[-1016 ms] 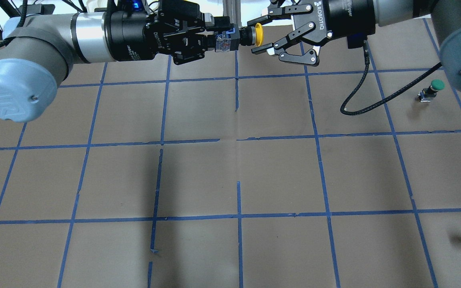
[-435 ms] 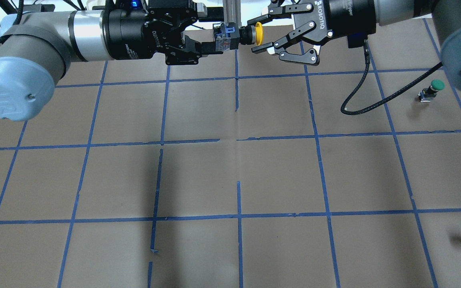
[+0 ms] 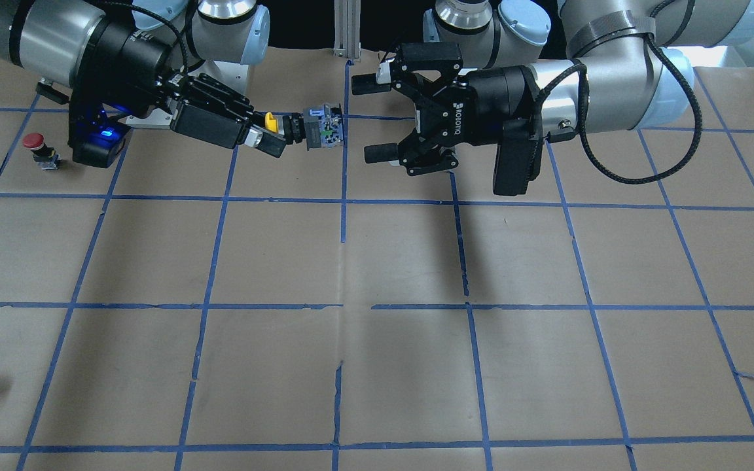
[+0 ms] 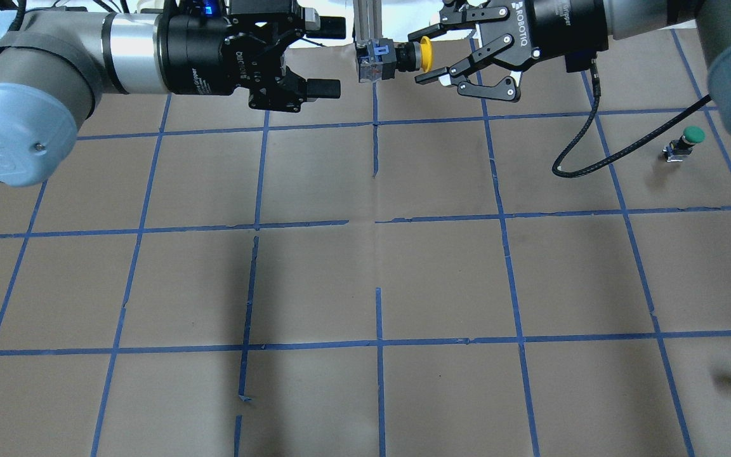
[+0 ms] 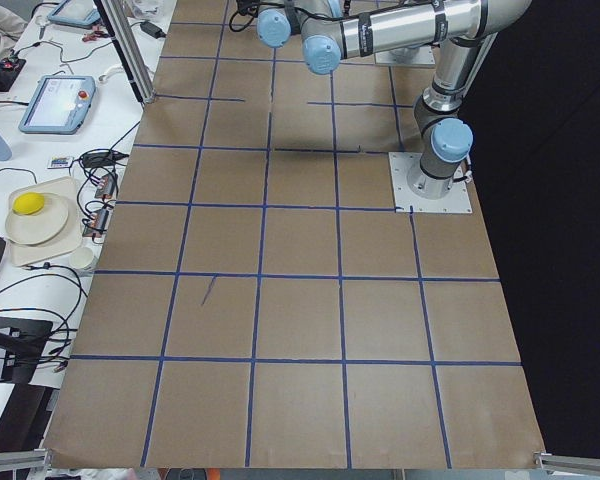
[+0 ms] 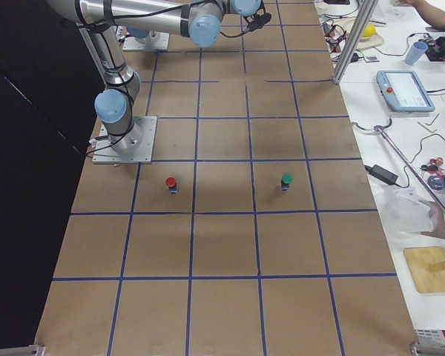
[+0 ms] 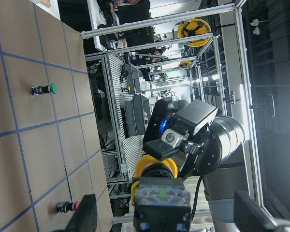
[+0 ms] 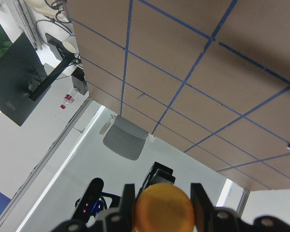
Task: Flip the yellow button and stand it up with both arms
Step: 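Open the left gripper and withdraw it while the right gripper carries the button away, then lower the yellow button upright near the green button with the right gripper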
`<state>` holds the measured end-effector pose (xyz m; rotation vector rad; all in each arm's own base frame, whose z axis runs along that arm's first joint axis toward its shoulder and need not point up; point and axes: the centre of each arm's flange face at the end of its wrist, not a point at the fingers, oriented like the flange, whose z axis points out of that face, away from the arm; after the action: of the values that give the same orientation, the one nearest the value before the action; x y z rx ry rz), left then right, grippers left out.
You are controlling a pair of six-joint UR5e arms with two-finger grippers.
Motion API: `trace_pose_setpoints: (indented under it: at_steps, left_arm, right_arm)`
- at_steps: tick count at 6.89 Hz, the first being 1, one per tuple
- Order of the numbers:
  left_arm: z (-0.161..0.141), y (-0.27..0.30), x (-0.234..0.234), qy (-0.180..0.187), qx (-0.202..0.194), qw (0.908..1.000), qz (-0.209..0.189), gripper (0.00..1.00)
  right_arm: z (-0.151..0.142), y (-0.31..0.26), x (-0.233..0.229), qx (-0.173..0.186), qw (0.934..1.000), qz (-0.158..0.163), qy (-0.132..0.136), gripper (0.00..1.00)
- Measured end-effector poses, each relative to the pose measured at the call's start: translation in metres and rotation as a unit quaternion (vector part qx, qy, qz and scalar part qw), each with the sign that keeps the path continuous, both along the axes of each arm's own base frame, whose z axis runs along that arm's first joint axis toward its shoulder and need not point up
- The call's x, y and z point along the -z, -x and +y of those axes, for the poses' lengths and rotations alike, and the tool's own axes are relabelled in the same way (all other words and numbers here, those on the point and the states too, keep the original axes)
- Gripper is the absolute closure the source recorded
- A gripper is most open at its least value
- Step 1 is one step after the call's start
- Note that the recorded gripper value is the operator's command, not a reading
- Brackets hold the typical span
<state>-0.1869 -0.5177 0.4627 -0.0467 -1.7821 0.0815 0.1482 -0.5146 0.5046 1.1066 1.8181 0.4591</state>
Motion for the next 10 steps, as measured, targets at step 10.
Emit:
trace_pose_setpoints:
  at_steps: [10]
  left_arm:
    - [-0.031,-0.093,-0.035,-0.02,-0.049,0.8014,-0.596,0.0]
  right_arm:
    - [0.016,0.15,0.084,-0.424,0.7957,0.345,0.26,0.88]
